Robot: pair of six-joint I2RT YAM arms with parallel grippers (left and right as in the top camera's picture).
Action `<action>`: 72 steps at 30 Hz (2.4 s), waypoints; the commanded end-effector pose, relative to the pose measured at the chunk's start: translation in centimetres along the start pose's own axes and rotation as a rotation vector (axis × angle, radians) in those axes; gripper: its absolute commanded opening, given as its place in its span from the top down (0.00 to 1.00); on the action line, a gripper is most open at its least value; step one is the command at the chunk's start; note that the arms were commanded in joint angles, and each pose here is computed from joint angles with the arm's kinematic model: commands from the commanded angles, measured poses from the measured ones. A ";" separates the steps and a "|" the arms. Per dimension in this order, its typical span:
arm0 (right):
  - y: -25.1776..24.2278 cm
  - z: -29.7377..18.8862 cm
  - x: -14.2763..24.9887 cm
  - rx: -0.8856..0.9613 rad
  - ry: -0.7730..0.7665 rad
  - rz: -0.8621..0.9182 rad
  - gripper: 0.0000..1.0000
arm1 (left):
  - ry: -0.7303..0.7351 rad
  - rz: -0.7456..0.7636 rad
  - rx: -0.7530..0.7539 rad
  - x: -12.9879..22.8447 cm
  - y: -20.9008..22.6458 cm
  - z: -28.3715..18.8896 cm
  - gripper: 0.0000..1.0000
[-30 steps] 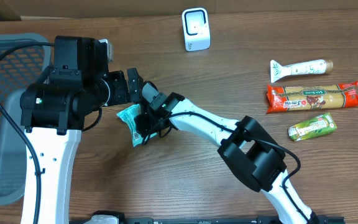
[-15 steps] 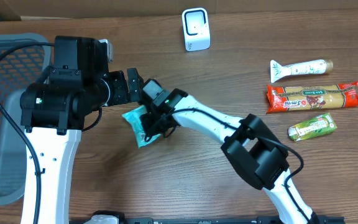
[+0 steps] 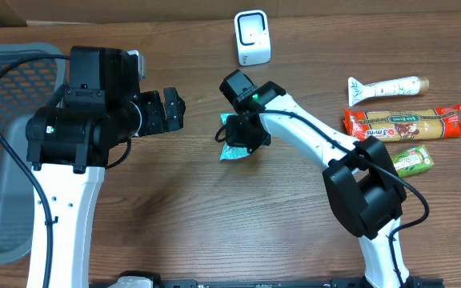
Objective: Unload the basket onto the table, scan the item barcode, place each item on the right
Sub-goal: 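Move the right gripper left to the teal wipes pack and grasp it, then lift the teal wipes pack and carry it toward the scanner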
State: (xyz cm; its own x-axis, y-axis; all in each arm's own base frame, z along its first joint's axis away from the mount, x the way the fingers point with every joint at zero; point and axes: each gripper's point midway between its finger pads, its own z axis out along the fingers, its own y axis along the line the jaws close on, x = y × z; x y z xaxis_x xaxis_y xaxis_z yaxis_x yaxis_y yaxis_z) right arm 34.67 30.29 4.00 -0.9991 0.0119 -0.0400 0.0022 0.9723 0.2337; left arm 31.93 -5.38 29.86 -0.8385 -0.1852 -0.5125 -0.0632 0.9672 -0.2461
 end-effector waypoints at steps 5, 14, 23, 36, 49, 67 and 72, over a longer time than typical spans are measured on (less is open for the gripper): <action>1.0 -0.2 2.9 -0.043 0.071 -0.086 0.59 | 0.007 0.020 0.006 0.0 -0.2 0.2 0.01; -1.4 -2.6 -0.6 -0.328 0.130 -0.082 0.38 | 0.007 0.020 0.006 0.0 -0.2 0.2 0.00; -1.9 1.1 1.9 -0.454 0.211 0.021 0.41 | 0.007 0.020 0.006 0.0 -0.2 0.2 0.01; -2.3 7.0 3.9 -0.353 0.127 0.249 0.40 | 0.007 0.020 0.006 0.0 -0.2 0.2 0.01; -1.0 6.5 3.5 -0.519 0.099 0.087 0.88 | 0.007 0.020 0.006 0.0 -0.2 0.2 0.00; -1.8 -14.0 0.9 -0.726 -0.172 -0.100 0.96 | 0.007 0.020 0.006 0.0 -0.2 0.2 0.00; -3.4 -21.2 1.0 -0.616 -0.399 -0.076 0.96 | 0.007 0.020 0.006 0.0 -0.2 0.2 0.00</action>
State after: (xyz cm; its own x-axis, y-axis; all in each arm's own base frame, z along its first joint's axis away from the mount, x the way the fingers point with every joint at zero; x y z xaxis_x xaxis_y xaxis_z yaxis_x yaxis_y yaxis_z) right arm 32.29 23.77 20.09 -0.9598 0.0832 -0.2680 -0.1657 0.6029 0.7804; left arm 31.92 -5.38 29.86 -0.8387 -0.1851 -0.5121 -0.0630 0.9671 -0.2464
